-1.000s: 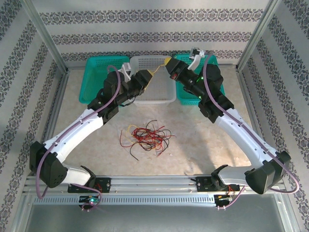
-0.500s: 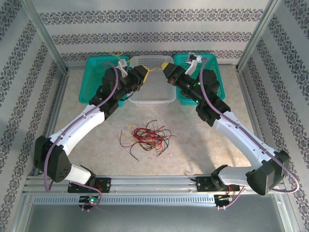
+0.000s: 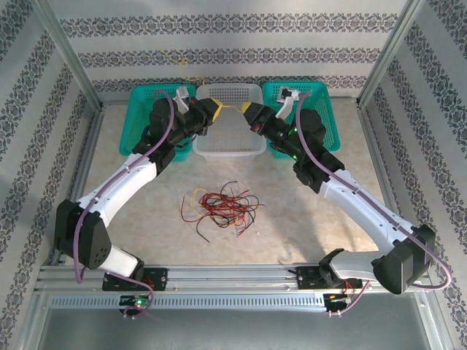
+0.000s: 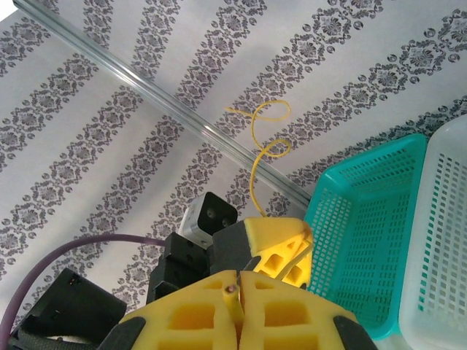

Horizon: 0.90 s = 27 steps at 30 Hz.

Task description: Untangle the cables

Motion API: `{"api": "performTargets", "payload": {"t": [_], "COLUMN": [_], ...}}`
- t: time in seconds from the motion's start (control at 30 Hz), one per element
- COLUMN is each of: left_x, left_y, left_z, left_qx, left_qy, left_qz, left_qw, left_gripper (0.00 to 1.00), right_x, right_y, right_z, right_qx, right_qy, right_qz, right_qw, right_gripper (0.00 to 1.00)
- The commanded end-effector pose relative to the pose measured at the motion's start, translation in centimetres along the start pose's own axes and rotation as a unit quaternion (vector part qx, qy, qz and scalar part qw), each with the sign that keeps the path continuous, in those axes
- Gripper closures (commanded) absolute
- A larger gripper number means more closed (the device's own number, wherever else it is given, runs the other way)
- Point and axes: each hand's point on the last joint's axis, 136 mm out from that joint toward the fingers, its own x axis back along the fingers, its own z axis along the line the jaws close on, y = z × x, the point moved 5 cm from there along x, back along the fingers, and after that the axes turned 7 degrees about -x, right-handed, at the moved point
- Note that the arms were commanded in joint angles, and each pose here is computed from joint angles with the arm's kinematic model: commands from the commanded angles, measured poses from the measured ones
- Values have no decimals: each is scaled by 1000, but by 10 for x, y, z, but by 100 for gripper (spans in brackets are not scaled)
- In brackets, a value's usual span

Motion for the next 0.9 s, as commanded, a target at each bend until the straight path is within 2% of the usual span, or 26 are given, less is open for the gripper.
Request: {"api": "performTargets", "payload": {"t": [0.0, 0.07, 0.13, 0.3, 0.47, 0.53, 0.57, 0.6, 0.7, 0.87], "left_x": [-3, -4, -4, -2, 10, 20, 24, 28, 37, 44], "left_y": [16, 17, 17, 22, 37, 46, 50, 57, 78, 104], "left_z": [9, 12, 14, 19, 30, 38, 41, 48, 64, 113], "left_qx": [7, 10, 12, 13, 0, -10, -18, -26, -49, -34], "left_qy": [0, 2, 5, 12, 46, 75, 85, 99, 101, 116], "left_qz": [-24, -24, -25, -27, -30, -30, -23, -14, 31, 96], "left_qw": [1000, 1000, 1000, 999, 998, 997, 996, 995, 993, 988], "left_gripper": [93, 85, 83, 95, 100, 100, 100, 100, 100, 100], "right_x": [2, 0, -3, -6, -4, 2, 5, 11, 33, 80], "right_y": [-3, -4, -5, -10, -12, -9, -7, -6, 1, 8], "right_z": [18, 20, 21, 18, 8, -4, -11, -20, -42, -77], "right_qx": [-5, -6, -8, -11, -15, -20, -23, -26, -22, -30], "right_qy": [43, 50, 55, 54, 34, 10, -4, -21, -55, -110], "right_qz": [10, 15, 21, 32, 37, 35, 35, 36, 31, 19], "right_qw": [999, 999, 998, 998, 999, 999, 999, 999, 998, 993], "right_gripper": [100, 100, 100, 100, 98, 64, 51, 42, 41, 41]}}
